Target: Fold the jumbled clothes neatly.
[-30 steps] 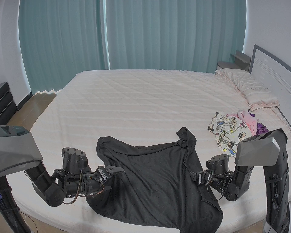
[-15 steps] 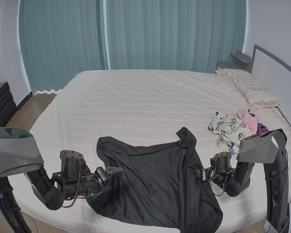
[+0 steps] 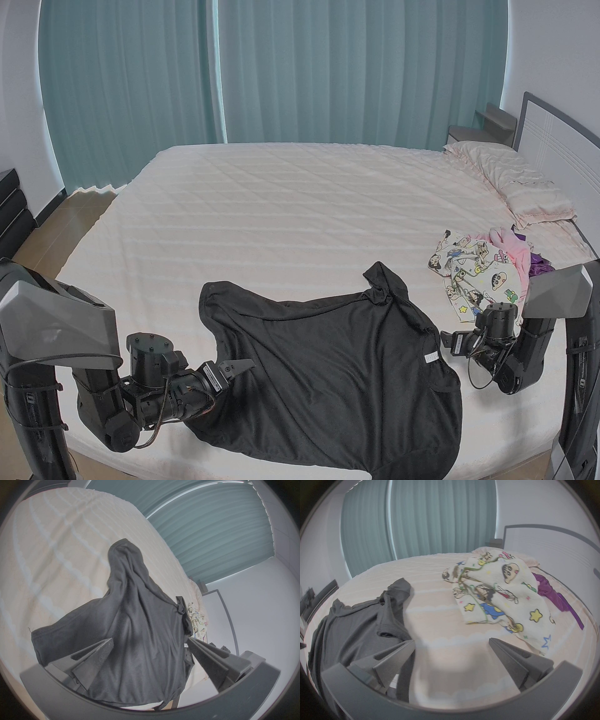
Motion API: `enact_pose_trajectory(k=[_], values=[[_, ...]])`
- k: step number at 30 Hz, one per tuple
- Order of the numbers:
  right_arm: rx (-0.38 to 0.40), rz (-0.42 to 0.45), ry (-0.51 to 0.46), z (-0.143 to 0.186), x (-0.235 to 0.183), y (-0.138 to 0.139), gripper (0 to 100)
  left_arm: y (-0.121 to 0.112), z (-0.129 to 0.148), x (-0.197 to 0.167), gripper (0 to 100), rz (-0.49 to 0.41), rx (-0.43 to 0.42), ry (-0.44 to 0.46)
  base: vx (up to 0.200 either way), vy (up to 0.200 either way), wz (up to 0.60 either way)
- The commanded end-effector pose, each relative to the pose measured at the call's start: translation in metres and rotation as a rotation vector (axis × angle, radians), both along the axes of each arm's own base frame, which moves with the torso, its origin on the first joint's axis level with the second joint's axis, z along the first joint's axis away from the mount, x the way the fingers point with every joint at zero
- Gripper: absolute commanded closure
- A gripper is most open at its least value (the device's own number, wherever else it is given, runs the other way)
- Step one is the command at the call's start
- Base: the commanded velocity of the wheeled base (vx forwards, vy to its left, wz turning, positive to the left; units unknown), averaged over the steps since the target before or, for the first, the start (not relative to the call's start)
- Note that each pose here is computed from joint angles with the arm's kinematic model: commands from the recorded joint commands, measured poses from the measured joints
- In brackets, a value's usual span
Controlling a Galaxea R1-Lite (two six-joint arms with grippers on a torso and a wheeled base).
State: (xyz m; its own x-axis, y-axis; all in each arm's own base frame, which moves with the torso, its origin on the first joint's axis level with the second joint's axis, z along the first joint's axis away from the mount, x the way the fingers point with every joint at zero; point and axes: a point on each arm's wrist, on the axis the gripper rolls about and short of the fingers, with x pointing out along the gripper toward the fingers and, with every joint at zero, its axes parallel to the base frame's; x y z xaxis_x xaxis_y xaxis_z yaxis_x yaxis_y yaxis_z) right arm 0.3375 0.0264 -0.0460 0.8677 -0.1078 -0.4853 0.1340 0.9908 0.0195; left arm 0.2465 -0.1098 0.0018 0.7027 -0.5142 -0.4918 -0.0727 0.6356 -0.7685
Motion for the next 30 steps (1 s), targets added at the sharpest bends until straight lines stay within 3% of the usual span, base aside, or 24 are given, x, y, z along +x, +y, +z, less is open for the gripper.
enact_pose_trajectory(k=[1, 7, 11, 13, 21, 25, 30], values=[[0.020, -0.055, 0.007, 0.002, -0.004, -0.021, 0, 0.000, -0.015, -0.002, 0, 0.003, 0.027, 0.047, 0.000, 0.000, 0.00], [0.049, -0.120, 0.002, -0.001, -0.004, -0.054, 0, 0.000, -0.015, -0.001, 0, 0.003, 0.027, 0.047, 0.000, 0.000, 0.00], [0.126, -0.095, -0.016, 0.004, -0.007, -0.055, 0, 0.000, -0.016, 0.000, 0, 0.003, 0.028, 0.048, 0.000, 0.000, 0.00], [0.191, -0.022, -0.061, 0.013, -0.010, -0.045, 0, 0.000, -0.018, 0.000, 0, 0.005, 0.031, 0.052, 0.000, 0.000, 0.00], [0.195, 0.197, -0.066, 0.017, -0.013, 0.024, 0, 0.000, -0.018, 0.000, 0, 0.005, 0.031, 0.053, 0.000, 0.000, 0.00], [0.125, 0.269, -0.058, 0.007, -0.006, 0.049, 0, 0.000, -0.020, 0.000, 0, 0.005, 0.035, 0.056, 0.000, 0.000, 0.00], [0.036, 0.316, -0.079, 0.000, 0.009, 0.058, 0, -0.001, -0.024, 0.002, 0, 0.026, 0.057, 0.050, 0.000, 0.000, 0.00]])
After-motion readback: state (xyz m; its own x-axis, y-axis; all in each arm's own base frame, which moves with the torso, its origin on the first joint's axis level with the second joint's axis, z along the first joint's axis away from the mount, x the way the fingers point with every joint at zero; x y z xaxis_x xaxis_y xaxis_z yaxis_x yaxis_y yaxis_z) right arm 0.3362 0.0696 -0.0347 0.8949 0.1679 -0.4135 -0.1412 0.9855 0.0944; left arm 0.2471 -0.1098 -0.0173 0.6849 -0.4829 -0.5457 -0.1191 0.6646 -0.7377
